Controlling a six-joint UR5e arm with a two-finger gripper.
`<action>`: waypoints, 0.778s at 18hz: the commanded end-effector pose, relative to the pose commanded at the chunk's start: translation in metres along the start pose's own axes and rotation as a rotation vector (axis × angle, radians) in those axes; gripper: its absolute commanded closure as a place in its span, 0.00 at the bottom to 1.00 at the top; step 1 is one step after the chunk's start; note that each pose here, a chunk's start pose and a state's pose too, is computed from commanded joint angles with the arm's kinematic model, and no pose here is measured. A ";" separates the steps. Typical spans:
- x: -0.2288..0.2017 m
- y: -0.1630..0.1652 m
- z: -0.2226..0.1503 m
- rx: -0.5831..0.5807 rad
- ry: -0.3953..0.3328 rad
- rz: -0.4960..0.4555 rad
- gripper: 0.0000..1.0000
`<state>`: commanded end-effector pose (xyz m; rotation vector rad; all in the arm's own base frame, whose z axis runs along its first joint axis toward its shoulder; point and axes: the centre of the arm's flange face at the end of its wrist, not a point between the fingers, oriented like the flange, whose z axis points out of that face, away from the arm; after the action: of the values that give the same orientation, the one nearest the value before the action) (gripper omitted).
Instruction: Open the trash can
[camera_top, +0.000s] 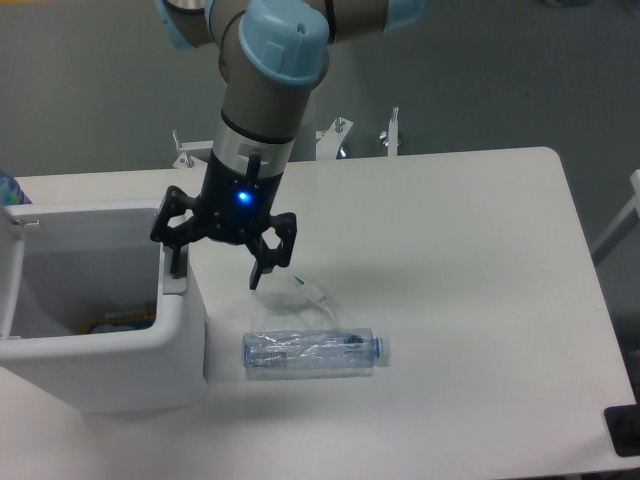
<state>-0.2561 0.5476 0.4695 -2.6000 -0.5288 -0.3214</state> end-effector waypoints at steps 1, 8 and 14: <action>0.001 -0.001 -0.002 0.004 -0.001 0.002 0.00; 0.006 -0.043 -0.060 0.123 -0.053 0.065 0.00; -0.058 -0.055 -0.127 0.170 -0.295 0.095 0.00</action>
<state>-0.3478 0.5135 0.5833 -2.5079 -0.5038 0.1358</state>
